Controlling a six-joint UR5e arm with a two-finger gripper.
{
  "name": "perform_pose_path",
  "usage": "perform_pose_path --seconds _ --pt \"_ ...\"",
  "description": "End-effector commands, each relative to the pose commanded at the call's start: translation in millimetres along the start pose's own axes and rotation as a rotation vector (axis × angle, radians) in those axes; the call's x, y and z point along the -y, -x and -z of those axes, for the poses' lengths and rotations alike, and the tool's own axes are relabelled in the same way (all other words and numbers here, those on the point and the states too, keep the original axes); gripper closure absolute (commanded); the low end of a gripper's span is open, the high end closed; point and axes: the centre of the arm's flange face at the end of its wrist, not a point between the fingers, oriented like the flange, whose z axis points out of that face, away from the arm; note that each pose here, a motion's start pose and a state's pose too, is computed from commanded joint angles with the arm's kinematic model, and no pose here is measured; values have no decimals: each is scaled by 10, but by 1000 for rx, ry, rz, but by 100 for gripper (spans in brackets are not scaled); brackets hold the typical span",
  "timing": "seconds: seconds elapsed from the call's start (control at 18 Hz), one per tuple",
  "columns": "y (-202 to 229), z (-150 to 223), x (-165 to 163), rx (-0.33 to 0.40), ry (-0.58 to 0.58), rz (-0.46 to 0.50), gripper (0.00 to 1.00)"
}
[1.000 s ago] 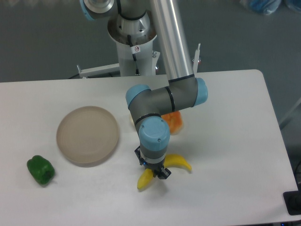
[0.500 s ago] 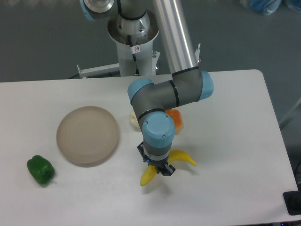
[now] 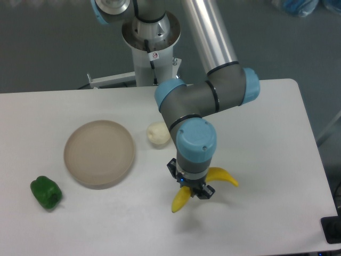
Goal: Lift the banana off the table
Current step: 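Lift the grasped banana up off the table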
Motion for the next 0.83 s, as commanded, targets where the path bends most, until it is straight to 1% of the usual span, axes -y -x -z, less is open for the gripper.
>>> perform_pose_path --seconds 0.11,0.28,0.5,0.83 --pt "21 32 11 7 -4 0 79" --pt "27 42 13 12 -4 -25 79" --pt "90 157 -14 28 -13 -46 79" --pt "95 150 -48 25 -11 -57 79"
